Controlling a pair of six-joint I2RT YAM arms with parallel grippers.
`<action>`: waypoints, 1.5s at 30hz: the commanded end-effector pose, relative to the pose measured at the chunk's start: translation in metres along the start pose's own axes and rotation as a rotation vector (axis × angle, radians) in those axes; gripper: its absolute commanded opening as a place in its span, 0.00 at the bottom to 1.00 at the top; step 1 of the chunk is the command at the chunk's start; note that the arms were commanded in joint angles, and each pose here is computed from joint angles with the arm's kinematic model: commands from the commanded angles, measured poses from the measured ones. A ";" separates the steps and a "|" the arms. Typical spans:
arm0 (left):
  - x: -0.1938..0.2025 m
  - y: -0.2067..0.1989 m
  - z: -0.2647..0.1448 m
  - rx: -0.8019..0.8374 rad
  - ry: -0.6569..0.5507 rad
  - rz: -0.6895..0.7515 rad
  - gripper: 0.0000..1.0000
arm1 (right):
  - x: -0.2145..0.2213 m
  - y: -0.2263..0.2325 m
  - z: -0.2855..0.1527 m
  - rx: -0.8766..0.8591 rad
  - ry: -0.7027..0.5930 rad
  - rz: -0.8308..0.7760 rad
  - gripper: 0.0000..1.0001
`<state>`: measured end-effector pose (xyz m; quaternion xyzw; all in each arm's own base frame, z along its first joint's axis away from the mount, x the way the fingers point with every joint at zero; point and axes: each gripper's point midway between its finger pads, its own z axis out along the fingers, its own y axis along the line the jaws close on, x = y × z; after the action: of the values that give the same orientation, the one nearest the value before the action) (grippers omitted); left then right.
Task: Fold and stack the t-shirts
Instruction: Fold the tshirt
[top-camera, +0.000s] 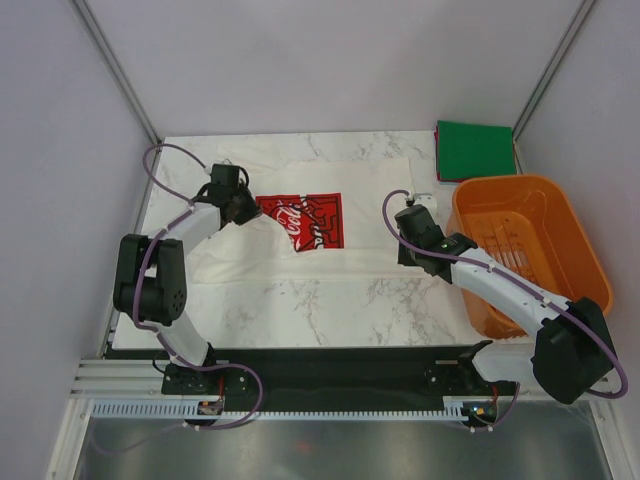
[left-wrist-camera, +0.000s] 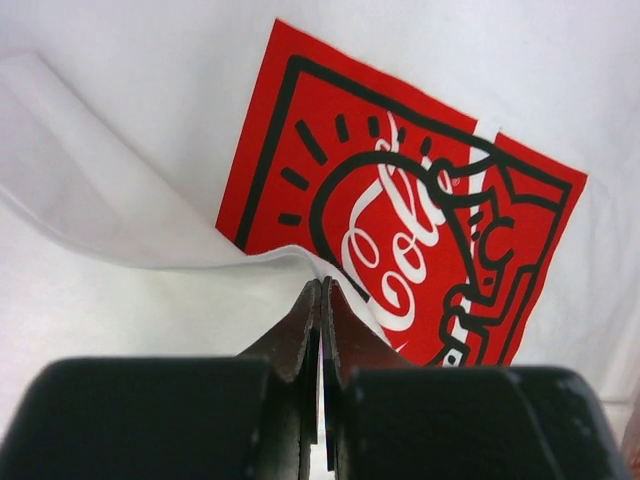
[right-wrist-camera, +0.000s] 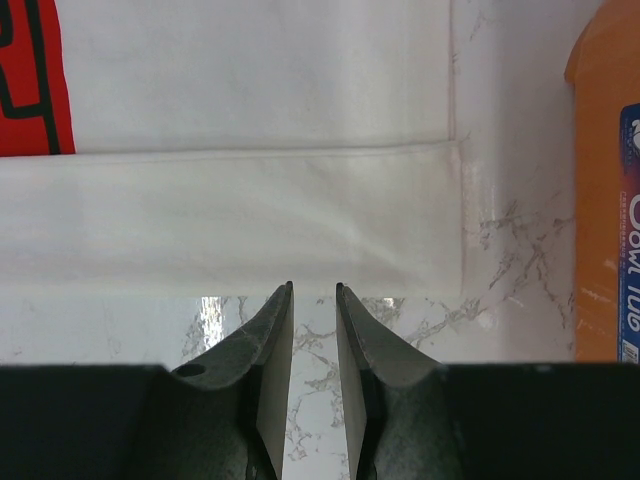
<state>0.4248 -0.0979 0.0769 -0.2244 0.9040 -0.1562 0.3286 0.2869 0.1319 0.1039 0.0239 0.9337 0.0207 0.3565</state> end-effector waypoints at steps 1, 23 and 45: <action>-0.034 -0.011 -0.004 -0.007 -0.105 0.048 0.02 | -0.020 0.004 -0.008 -0.003 -0.053 0.010 0.32; -0.033 -0.051 0.020 0.103 -0.052 0.294 0.02 | -0.023 0.002 -0.015 -0.002 -0.064 0.020 0.32; 0.005 0.039 -0.060 -0.163 0.025 0.112 0.50 | -0.015 0.017 -0.001 -0.040 -0.017 0.024 0.32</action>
<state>0.4039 -0.0863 0.1275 -0.1204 0.9245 -0.0803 0.3527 0.2885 0.1359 0.1127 0.0262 0.9326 0.0290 0.3587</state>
